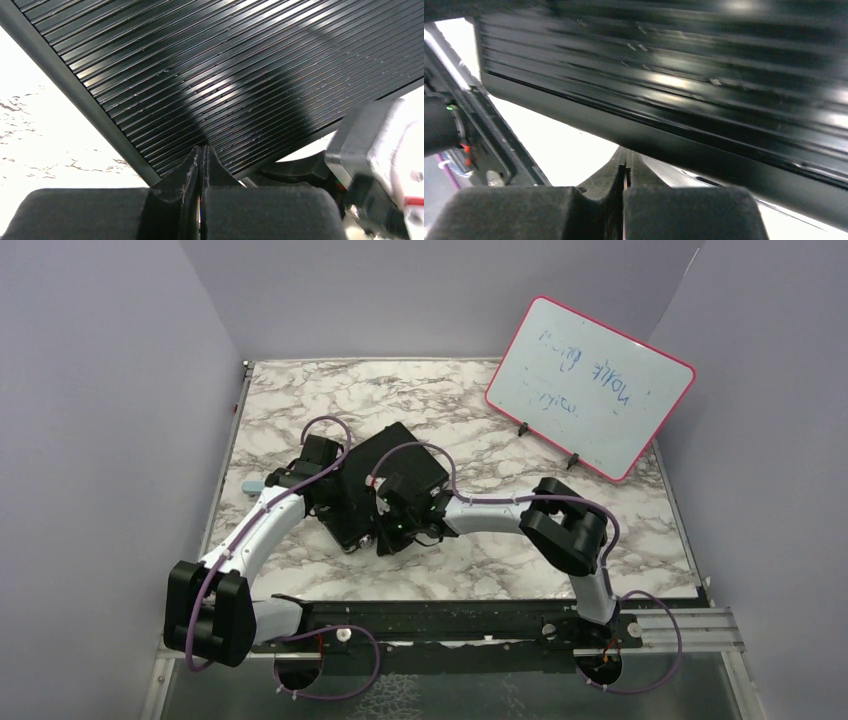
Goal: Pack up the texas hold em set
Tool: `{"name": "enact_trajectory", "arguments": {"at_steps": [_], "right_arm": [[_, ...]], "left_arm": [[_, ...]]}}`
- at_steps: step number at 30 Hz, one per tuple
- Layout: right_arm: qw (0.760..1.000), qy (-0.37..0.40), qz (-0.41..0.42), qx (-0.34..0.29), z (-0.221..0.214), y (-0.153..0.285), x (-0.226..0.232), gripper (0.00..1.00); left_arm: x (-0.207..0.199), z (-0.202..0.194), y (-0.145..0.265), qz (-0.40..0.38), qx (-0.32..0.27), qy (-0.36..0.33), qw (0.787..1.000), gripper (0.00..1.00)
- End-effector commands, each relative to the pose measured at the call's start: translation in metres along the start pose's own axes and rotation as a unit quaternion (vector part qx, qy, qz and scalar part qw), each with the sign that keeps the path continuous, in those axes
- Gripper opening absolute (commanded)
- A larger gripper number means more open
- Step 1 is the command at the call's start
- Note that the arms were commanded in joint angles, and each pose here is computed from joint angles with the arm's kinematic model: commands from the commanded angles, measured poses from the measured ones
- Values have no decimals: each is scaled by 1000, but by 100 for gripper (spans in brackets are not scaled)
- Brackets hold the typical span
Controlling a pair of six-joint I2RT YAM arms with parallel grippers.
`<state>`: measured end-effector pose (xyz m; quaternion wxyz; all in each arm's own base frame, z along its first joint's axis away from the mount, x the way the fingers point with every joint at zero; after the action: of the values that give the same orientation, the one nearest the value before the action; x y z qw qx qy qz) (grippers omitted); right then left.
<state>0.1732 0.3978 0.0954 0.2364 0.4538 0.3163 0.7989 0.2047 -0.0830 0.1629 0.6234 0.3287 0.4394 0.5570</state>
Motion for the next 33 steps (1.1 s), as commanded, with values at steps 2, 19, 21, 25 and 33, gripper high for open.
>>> {"name": "enact_trajectory", "arguments": {"at_steps": [2, 19, 21, 25, 33], "right_arm": [[998, 25, -41, -27, -8, -9, -18, 1], [934, -53, -214, -281, 9, 202, 3, 55], [914, -58, -228, -330, 12, 239, 6, 61], [881, -62, -232, -408, 14, 310, 16, 67], [829, -51, -217, -514, 3, 412, 22, 74]], "left_arm": [[3, -11, -2, 12, 37, 6, 999, 2], [3, 47, 162, 37, -322, -117, 939, 58], [5, 48, 182, 51, -353, -129, 925, 66], [8, 45, 210, 56, -404, -138, 903, 78], [20, 24, 269, 72, -505, -123, 851, 87]]}}
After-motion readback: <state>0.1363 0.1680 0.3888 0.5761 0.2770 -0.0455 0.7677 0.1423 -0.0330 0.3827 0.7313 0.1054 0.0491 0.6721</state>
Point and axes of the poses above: each gripper's point midway between its finger pads, its own y axis back along the fingers, its own x axis along the line the jaws close on, z = x × y, the point moved 9 cm from there along y, back along the fingers, and after that the axes turned 14 degrees about -y, right-handed, at the moved point
